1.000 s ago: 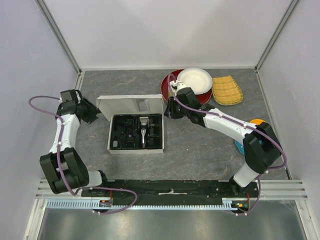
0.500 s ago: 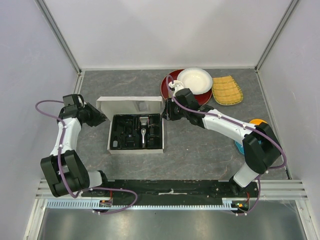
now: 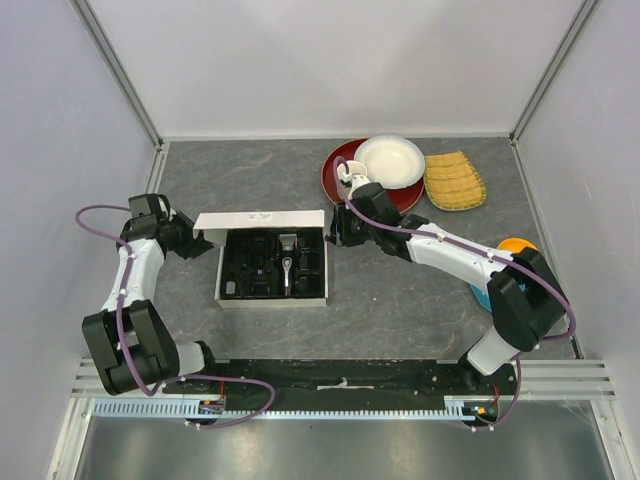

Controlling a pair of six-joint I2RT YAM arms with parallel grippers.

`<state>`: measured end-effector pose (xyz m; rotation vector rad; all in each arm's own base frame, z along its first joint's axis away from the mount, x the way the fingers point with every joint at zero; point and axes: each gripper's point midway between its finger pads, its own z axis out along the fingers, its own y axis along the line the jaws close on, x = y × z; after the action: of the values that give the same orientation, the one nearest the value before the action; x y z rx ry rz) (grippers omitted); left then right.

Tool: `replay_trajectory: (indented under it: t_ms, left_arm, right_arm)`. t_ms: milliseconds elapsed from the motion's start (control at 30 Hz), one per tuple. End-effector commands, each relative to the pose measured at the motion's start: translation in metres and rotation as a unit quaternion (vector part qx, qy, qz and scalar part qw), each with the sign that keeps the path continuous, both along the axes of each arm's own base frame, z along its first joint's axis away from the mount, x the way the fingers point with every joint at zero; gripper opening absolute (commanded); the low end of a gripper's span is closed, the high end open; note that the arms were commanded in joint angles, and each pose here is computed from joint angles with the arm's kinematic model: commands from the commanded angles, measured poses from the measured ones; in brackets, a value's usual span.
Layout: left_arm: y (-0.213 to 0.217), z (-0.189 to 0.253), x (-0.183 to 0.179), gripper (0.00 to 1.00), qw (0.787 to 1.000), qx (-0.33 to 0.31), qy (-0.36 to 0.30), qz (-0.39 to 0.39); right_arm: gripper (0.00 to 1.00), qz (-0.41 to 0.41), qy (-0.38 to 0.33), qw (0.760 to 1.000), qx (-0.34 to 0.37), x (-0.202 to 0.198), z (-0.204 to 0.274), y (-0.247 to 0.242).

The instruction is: Sort the hair-cutting tools

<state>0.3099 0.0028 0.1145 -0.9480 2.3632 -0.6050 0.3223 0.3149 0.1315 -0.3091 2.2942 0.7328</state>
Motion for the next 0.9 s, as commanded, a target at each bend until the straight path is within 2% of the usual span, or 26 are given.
replay_trajectory:
  t_ms: [0,133,233,367,500,567,600,733,867]
  left_arm:
    - [0.002,0.001,-0.001,0.30,1.000,0.019,-0.007,-0.012]
    - [0.026,0.014,0.000,0.32,0.997,0.080,0.003,0.017]
    - [0.043,0.037,0.003,0.34,0.991,0.124,-0.014,0.045]
    - [0.049,0.076,0.013,0.37,0.987,0.142,-0.060,0.056]
    - [0.038,0.108,0.025,0.42,0.986,0.121,-0.109,0.033]
    - [0.027,0.115,0.029,0.43,0.987,0.099,-0.127,0.011]
    - [0.024,0.114,0.030,0.45,0.987,0.091,-0.130,0.003]
    - [0.011,0.103,0.030,0.48,0.990,0.063,-0.126,-0.026]
    - [-0.006,0.090,0.029,0.50,0.990,0.021,-0.120,-0.065]
  right_arm:
    - [0.40,-0.014,-0.031,0.999,0.009,0.003,0.019,-0.003]
    - [0.41,-0.058,-0.050,0.997,-0.018,0.017,0.027,-0.017]
    - [0.43,-0.090,-0.073,0.993,-0.024,0.028,0.045,-0.024]
    - [0.46,-0.084,-0.095,0.992,-0.008,0.039,0.069,-0.014]
    - [0.50,-0.036,-0.106,0.993,0.028,0.038,0.089,0.008]
    - [0.58,0.026,-0.102,0.993,0.055,0.022,0.091,0.025]
    - [0.62,0.042,-0.097,0.993,0.057,0.017,0.087,0.028]
    - [0.68,0.082,-0.075,0.993,0.049,-0.003,0.066,0.035]
    - [0.70,0.102,-0.033,0.994,0.021,-0.024,0.030,0.027]
